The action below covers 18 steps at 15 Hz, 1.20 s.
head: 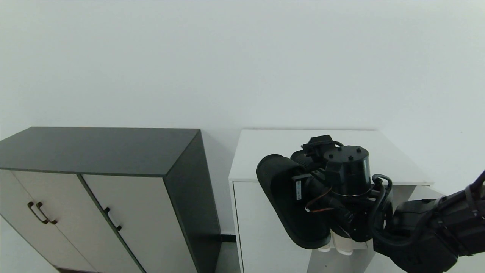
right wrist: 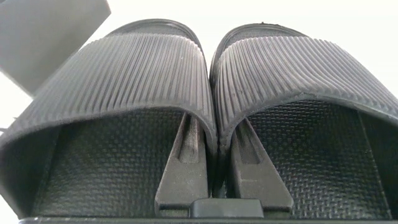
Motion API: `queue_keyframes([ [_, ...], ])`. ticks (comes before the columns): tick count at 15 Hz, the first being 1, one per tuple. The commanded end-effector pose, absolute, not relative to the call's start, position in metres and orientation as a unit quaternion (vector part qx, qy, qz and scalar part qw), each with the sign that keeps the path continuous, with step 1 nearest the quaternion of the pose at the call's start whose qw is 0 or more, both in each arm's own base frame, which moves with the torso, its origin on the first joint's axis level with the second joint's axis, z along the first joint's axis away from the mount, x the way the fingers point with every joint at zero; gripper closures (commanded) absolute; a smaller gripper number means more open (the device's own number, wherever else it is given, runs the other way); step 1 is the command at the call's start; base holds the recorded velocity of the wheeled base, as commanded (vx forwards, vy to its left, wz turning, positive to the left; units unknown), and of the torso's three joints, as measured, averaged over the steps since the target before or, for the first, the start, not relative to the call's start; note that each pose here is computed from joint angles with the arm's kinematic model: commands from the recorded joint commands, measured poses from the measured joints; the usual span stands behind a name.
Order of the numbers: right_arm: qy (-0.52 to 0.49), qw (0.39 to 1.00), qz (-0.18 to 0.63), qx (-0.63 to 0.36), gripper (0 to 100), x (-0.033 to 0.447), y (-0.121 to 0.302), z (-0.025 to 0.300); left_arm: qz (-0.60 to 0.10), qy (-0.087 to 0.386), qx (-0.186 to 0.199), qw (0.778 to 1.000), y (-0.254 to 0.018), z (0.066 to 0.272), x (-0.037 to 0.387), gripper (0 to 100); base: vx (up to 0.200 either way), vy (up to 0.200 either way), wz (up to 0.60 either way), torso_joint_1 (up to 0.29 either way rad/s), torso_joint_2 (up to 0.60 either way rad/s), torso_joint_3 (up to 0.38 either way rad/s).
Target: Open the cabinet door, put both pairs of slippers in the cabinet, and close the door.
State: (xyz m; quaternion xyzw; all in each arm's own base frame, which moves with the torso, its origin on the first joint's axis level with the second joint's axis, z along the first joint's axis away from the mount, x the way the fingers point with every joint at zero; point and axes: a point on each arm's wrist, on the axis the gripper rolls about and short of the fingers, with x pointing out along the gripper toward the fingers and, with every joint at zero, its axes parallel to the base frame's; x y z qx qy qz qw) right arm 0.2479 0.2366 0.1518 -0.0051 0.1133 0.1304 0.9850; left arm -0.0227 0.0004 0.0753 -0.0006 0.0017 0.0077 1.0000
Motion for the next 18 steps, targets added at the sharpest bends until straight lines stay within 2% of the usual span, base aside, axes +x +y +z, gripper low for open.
queue_keyframes([
  [1, 0.116, 0.985, 0.130, -0.006, 100, 0.2478, 0.2367, 0.1497, 0.008, 0.002, -0.001, 1.000, 0.0003, 0.0754, -0.0227, 100, -0.200, 0.000, 0.00, 0.007, -0.01, 0.002],
  [4, 0.113, 0.984, 0.135, -0.006, 100, 0.2461, 0.2351, 0.1475, 0.008, 0.002, -0.001, 1.000, 0.0003, 0.0754, -0.0227, 100, -0.200, 0.000, 0.00, 0.002, 0.01, 0.004],
  [18, 0.120, 0.984, 0.133, -0.012, 100, 0.2471, 0.2361, 0.1405, 0.008, 0.002, -0.001, 1.000, 0.0003, 0.0754, -0.0227, 100, 0.000, 0.000, 0.00, 0.000, 0.00, 0.000],
])
